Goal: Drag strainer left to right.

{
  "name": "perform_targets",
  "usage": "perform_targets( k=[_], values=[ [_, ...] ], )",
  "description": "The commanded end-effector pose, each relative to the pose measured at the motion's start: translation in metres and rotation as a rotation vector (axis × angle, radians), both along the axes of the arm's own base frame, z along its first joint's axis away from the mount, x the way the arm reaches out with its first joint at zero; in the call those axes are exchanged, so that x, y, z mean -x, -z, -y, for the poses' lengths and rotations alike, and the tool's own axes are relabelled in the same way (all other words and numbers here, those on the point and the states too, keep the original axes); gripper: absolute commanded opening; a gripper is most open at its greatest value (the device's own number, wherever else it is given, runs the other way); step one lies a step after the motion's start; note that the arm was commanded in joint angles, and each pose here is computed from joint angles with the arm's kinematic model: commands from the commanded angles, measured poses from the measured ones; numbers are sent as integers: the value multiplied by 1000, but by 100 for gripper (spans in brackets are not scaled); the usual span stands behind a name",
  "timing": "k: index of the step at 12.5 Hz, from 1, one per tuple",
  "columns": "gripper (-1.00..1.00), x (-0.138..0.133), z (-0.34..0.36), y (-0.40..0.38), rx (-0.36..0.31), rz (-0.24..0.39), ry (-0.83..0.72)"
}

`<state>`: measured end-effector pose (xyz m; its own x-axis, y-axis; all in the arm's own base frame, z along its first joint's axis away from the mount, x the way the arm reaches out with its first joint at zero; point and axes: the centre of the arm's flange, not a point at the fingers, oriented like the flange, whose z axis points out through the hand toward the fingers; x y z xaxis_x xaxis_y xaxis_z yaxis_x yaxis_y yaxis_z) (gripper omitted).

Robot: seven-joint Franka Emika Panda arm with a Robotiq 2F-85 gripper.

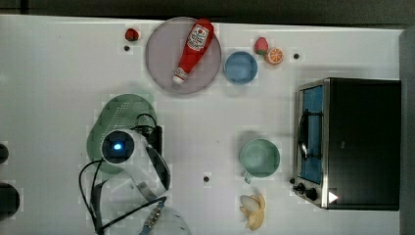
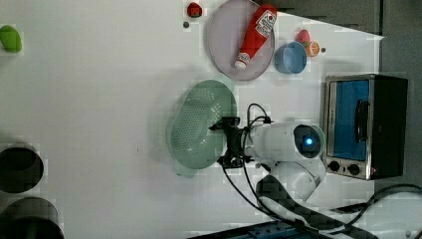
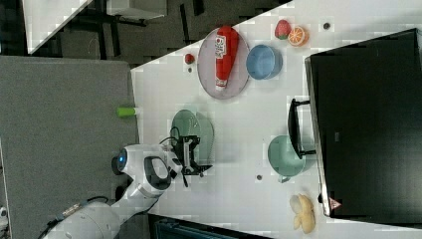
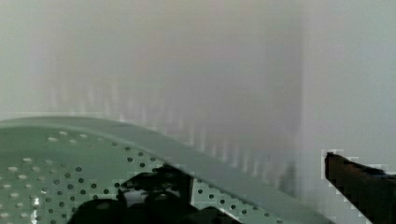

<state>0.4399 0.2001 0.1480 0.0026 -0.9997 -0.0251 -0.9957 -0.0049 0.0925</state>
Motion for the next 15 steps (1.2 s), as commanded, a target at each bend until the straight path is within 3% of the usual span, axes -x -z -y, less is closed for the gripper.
perform_targets(
  k=[1,15],
  values=[
    [100,-22,60,-12,1,31,0],
    [100,-34,220,-15,67,36,-11]
  ],
)
